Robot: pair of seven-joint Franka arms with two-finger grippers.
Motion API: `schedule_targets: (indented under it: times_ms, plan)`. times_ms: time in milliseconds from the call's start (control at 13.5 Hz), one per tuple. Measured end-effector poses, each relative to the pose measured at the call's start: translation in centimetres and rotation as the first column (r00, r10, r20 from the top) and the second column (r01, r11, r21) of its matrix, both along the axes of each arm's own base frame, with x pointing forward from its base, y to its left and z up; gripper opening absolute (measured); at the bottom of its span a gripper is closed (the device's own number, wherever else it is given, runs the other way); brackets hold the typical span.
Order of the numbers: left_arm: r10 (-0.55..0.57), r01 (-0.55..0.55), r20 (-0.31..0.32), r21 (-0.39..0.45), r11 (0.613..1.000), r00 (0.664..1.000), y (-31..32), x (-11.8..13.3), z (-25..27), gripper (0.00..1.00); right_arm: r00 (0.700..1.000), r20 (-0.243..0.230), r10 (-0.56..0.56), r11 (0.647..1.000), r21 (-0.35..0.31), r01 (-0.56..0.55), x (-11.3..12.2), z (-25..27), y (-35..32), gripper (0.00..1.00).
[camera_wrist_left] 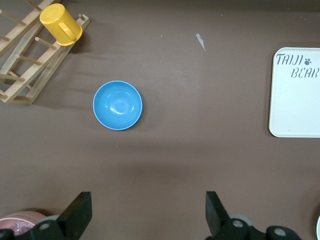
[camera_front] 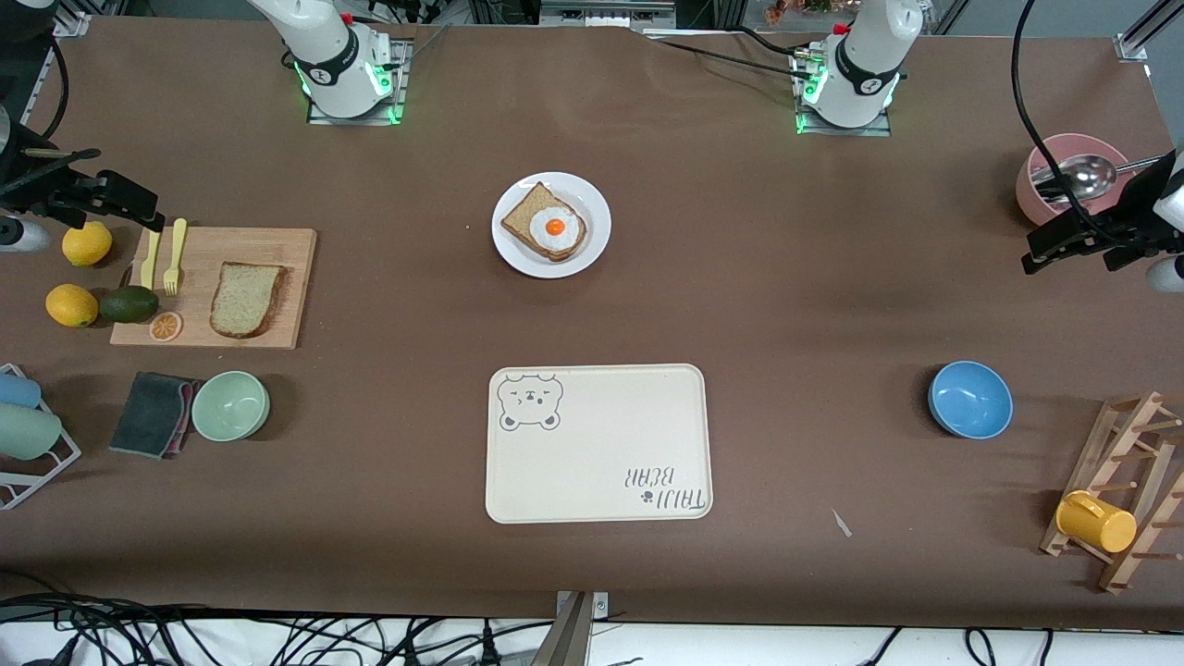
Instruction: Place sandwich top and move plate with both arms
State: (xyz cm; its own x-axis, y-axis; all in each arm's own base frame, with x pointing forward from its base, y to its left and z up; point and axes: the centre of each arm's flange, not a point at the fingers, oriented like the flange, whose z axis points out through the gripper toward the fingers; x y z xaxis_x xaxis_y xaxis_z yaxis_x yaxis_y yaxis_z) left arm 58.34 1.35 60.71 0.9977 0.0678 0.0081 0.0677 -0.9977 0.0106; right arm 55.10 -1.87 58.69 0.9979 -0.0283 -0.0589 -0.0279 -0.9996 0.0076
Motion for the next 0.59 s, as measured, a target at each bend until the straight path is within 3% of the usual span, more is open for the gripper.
schedule_targets:
  times_ms: [592]
  plan:
    - [0.000,0.000,-0.001,0.000,1.000,1.000,0.00,-0.01,-0.01,1.00,1.000,-0.027,-0.001,1.000,0.001,0.001,0.20,-0.86,-0.02,1.00]
